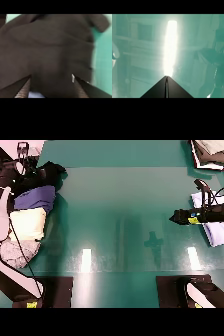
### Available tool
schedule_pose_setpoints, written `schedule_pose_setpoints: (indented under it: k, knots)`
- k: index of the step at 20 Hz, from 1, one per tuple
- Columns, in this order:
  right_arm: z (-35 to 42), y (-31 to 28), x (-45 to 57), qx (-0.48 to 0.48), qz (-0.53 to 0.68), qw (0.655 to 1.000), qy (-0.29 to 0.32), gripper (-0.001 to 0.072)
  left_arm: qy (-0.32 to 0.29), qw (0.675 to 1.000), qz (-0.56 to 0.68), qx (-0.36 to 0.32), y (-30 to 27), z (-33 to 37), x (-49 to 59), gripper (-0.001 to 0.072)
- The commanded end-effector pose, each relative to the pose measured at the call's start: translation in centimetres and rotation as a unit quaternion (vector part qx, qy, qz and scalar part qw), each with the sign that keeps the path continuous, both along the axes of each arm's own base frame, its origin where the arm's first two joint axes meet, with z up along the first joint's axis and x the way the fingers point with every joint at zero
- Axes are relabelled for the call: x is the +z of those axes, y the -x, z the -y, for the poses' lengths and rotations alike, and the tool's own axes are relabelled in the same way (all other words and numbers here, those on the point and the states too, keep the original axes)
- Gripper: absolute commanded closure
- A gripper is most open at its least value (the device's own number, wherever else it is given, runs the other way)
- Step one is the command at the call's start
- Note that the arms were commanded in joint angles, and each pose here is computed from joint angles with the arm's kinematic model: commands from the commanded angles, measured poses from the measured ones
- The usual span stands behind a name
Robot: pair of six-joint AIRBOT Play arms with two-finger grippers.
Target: Fold the shirts.
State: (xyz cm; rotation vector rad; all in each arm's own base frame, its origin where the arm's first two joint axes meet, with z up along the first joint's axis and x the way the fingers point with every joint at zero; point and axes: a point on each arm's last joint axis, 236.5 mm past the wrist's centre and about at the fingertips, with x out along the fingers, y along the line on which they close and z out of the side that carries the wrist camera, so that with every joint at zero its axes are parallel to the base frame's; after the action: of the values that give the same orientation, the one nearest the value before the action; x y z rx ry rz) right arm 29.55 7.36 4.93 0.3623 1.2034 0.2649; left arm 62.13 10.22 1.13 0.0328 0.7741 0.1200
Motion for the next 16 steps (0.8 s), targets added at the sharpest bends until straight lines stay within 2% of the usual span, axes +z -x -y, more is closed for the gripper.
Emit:
schedule_pose_setpoints:
  k: [1,4,5,6,7,10,12,14,16]
  knots:
    - [0.0,0.1,0.0,-0.005,-0.004,1.000,-0.002,0.0696,-0.012,1.000,0.000,0.002,-1.3,-1.7,-3.5,0.0096]
    - [0.0,0.1,0.0,-0.006,-0.004,1.000,-0.002,0.0696,-0.007,1.000,-0.004,0.003,-1.7,-1.7,-4.5,0.0100]
    - [0.0,0.1,0.0,-0.006,-0.003,1.000,-0.002,0.0696,-0.006,1.000,-0.002,0.004,-1.8,-1.7,-4.4,0.0269]
    - [0.0,0.0,0.0,-0.007,-0.001,1.000,-0.002,0.0696,0.000,1.000,0.001,0.004,-1.9,-1.5,-4.1,0.0623]
    - [0.0,-0.1,0.0,-0.008,0.000,1.000,-0.002,0.0696,0.014,1.000,0.004,0.007,-2.1,-1.1,-3.6,0.0675]
    - [0.1,-0.3,0.1,-0.009,0.004,1.000,-0.002,0.0696,0.054,0.999,-0.003,0.002,-2.3,0.6,0.2,0.0676]
    - [0.2,-1.0,0.4,-0.016,0.018,1.000,-0.001,0.0696,0.049,0.999,0.016,-0.017,-2.6,2.1,5.4,0.0676]
    - [0.5,-1.9,1.3,-0.027,0.049,0.998,0.001,0.0696,0.032,0.994,0.084,-0.056,-2.1,5.1,13.6,0.0677]
    - [1.0,-3.6,3.7,-0.043,0.107,0.993,0.005,0.0696,0.035,0.980,0.151,-0.123,0.2,10.2,22.0,0.0676]
